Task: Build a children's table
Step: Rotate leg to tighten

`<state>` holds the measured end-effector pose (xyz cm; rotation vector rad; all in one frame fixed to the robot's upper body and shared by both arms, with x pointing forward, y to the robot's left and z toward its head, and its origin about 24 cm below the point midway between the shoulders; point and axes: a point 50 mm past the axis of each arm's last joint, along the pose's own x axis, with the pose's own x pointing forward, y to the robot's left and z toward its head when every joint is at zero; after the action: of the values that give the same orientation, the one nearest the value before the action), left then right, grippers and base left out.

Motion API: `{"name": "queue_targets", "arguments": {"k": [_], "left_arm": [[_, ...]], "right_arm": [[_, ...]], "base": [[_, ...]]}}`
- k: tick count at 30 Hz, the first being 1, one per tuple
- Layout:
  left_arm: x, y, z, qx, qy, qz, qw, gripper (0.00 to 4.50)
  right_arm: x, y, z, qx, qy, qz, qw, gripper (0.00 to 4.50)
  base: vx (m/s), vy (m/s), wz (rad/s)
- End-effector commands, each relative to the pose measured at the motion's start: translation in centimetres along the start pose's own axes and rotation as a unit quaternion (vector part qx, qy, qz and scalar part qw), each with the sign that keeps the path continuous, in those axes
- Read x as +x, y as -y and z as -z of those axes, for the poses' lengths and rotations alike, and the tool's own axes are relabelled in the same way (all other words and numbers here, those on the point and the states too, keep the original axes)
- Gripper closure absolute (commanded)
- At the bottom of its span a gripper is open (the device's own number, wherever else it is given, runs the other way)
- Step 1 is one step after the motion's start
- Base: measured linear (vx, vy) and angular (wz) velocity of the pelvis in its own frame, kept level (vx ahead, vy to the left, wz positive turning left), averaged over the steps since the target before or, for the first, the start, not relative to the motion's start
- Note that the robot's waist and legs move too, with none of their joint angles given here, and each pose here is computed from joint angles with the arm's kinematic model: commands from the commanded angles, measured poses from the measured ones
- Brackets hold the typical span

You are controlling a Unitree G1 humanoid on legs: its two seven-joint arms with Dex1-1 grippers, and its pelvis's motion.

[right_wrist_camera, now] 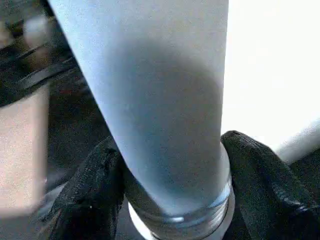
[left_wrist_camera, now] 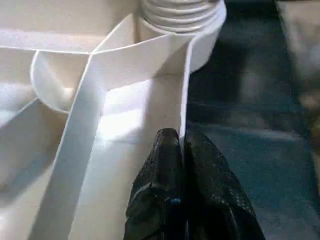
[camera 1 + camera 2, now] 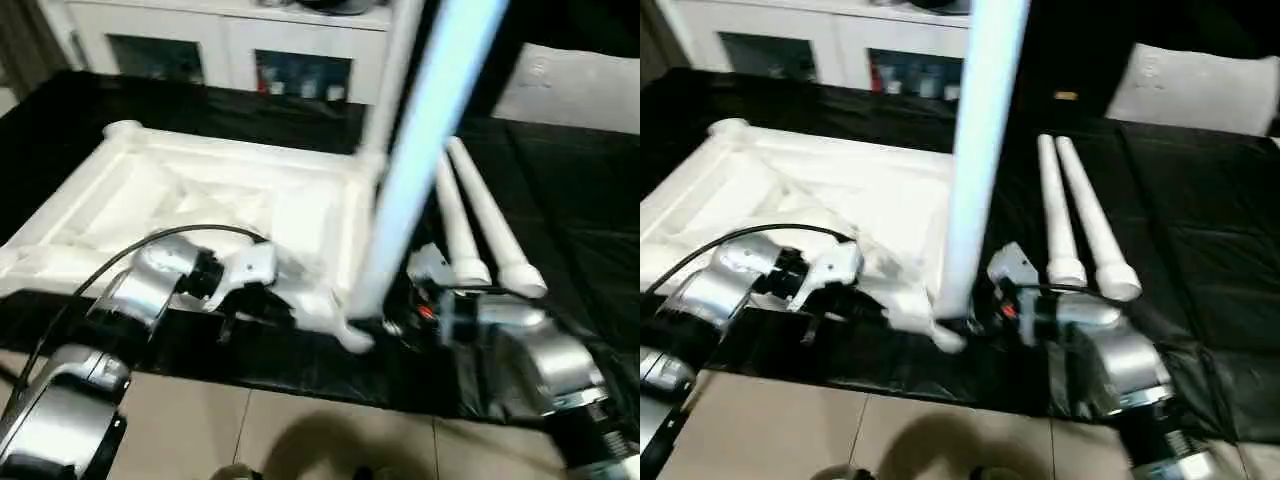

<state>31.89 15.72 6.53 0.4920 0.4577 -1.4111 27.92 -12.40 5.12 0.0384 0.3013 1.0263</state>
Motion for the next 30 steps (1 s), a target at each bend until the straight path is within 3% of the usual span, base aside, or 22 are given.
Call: {"name": "queue_targets", "arguments": {"k": [1, 2, 7, 9, 13, 14, 15, 17, 20, 25, 27, 29, 30], "left_arm": [[1.2, -0.4, -2.0, -0.023, 0.066, -0.067, 0.995, 4.50], [1.7, -0.3, -2.2, -0.040, 0.071, -0.102, 0.991, 4.50], [3.3, 0.0, -3.2, -0.084, 0.090, -0.165, 0.979, 4.50], [4.6, 0.1, -4.5, -0.091, 0.094, -0.198, 0.971, 4.50], [5.2, 0.4, -5.1, -0.081, 0.077, -0.211, 0.971, 4.50], [5.1, 0.4, -5.1, -0.079, 0.071, -0.213, 0.971, 4.50], [5.0, 0.4, -4.9, -0.072, 0.058, -0.214, 0.972, 4.50], [4.8, 0.3, -4.5, -0.066, 0.044, -0.216, 0.973, 4.50], [4.2, 0.0, -4.0, -0.066, 0.036, -0.219, 0.973, 4.50], [3.0, -0.3, -3.1, -0.051, 0.030, -0.205, 0.977, 4.50], [2.3, -0.4, -2.6, -0.025, 0.029, -0.177, 0.983, 4.50], [2.1, -0.4, -2.5, -0.018, 0.028, -0.167, 0.985, 4.50], [1.9, -0.3, -2.3, 0.002, 0.028, -0.137, 0.990, 4.50]], "right_arm": [[2.0, -0.9, 1.3, 0.041, -0.010, 0.029, 0.999, 1.80], [2.9, -0.9, 1.4, 0.069, 0.000, 0.066, 0.995, 1.80], [5.2, -0.7, 1.2, 0.121, 0.016, 0.155, 0.980, 1.80], [6.9, -0.7, 0.7, 0.142, 0.013, 0.196, 0.970, 1.80], [7.6, -0.7, 0.4, 0.130, 0.012, 0.216, 0.968, 1.80], [7.6, -0.7, 0.3, 0.134, 0.018, 0.219, 0.966, 1.47], [7.5, -0.6, 0.3, 0.137, 0.021, 0.223, 0.965, 1.13], [7.3, -0.4, 0.4, 0.140, 0.027, 0.230, 0.963, 1.11], [6.8, 0.0, 0.2, 0.138, 0.039, 0.234, 0.962, 0.72], [5.1, 0.8, -0.5, 0.100, 0.063, 0.215, 0.969, 0.29], [3.2, 1.3, -1.1, 0.059, 0.074, 0.183, 0.979, 0.09], [2.7, 1.4, -1.3, 0.044, 0.076, 0.170, 0.982, 0.09], [1.2, 1.7, -1.6, 0.014, 0.073, 0.139, 0.987, 0.09]], "base": [[0.000, 0.000, 0.00], [0.000, 0.000, 0.00], [0.000, 0.000, 0.00], [0.000, 0.000, 0.00], [0.000, 0.000, 0.00], [0.000, 0.000, 0.00], [0.000, 0.000, 0.00], [0.000, 0.000, 0.00], [0.000, 0.000, 0.00], [0.000, 0.000, 0.00], [0.000, 0.000, 0.00], [0.000, 0.000, 0.00], [0.000, 0.000, 0.00]]}}
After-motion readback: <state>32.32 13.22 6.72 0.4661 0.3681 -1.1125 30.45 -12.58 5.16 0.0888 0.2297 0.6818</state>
